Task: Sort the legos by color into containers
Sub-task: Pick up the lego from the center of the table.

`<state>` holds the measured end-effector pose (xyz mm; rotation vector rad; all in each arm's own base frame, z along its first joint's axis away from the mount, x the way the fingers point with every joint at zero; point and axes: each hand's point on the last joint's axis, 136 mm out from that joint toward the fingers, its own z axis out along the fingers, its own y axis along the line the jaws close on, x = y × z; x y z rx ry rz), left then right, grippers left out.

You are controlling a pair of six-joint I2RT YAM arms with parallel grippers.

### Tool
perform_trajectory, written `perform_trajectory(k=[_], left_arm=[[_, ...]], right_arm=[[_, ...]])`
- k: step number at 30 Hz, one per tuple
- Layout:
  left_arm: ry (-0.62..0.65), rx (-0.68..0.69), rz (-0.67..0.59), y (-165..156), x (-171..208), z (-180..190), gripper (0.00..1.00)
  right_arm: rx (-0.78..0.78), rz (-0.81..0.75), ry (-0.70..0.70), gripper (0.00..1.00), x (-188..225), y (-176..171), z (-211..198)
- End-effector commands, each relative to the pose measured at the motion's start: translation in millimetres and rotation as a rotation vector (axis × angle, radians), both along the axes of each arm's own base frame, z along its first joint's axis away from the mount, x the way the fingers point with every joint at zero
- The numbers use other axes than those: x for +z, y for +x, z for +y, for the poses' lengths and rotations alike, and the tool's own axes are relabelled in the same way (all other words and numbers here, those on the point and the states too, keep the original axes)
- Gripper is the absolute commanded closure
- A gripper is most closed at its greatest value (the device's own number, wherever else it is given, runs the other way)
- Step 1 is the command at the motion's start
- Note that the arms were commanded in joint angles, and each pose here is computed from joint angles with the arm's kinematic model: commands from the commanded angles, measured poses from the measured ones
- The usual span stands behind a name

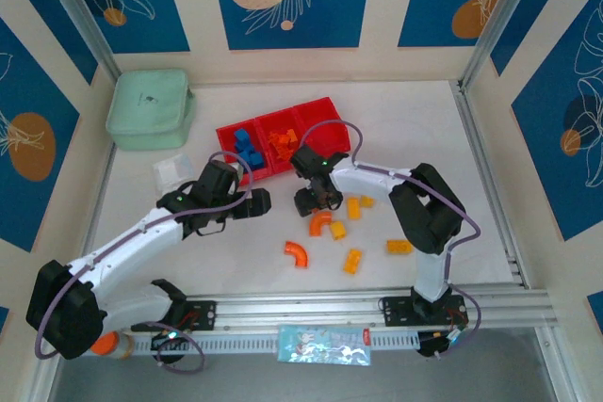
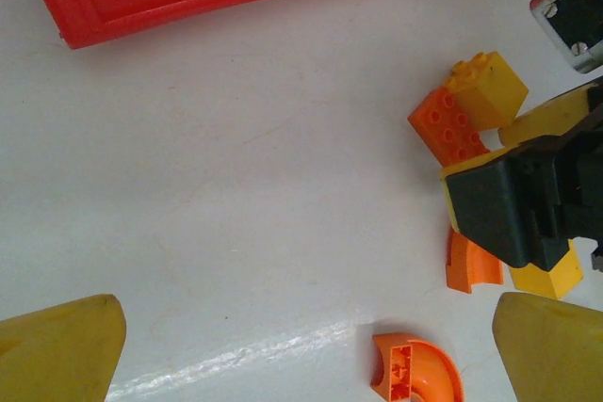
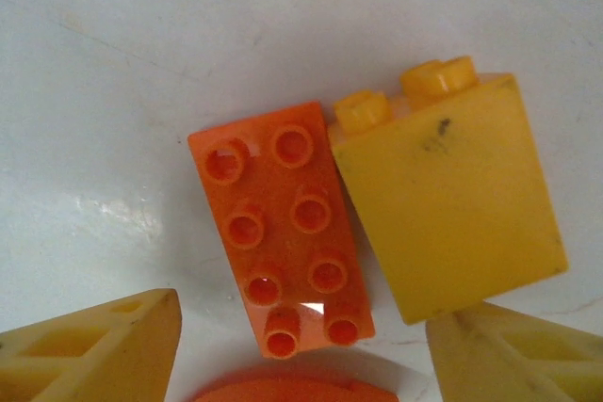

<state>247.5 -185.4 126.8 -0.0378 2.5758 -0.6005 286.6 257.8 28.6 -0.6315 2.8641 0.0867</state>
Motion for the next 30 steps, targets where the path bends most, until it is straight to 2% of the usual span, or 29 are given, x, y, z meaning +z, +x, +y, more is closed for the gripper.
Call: perform_trajectory(k=[1,10,15,21,30], left_arm=[[-0.011,0.01,0.001,0,-3,-1,0.01],[-0.002,0.018,0.006,1,-5,0,0.01],[0.0,0.02,0.016,1,-7,0,0.01],[-0.012,0.016,0.003,2,0,-2,0.01],[-0.012,0.017,-0.028,7,19,1,0.01]], right_arm=[[-0.003,0.006,-0.002,0.34,-3,-2,8],[0.018,0.024,-0.021,0.5,-15,-12,18],[0.019,0.02,-0.027,0.56,-16,-10,18],[0.038,-0.011,0.016,0.65,1,-6,25],[0.057,-0.093,0.095,0.67,51,9,36]])
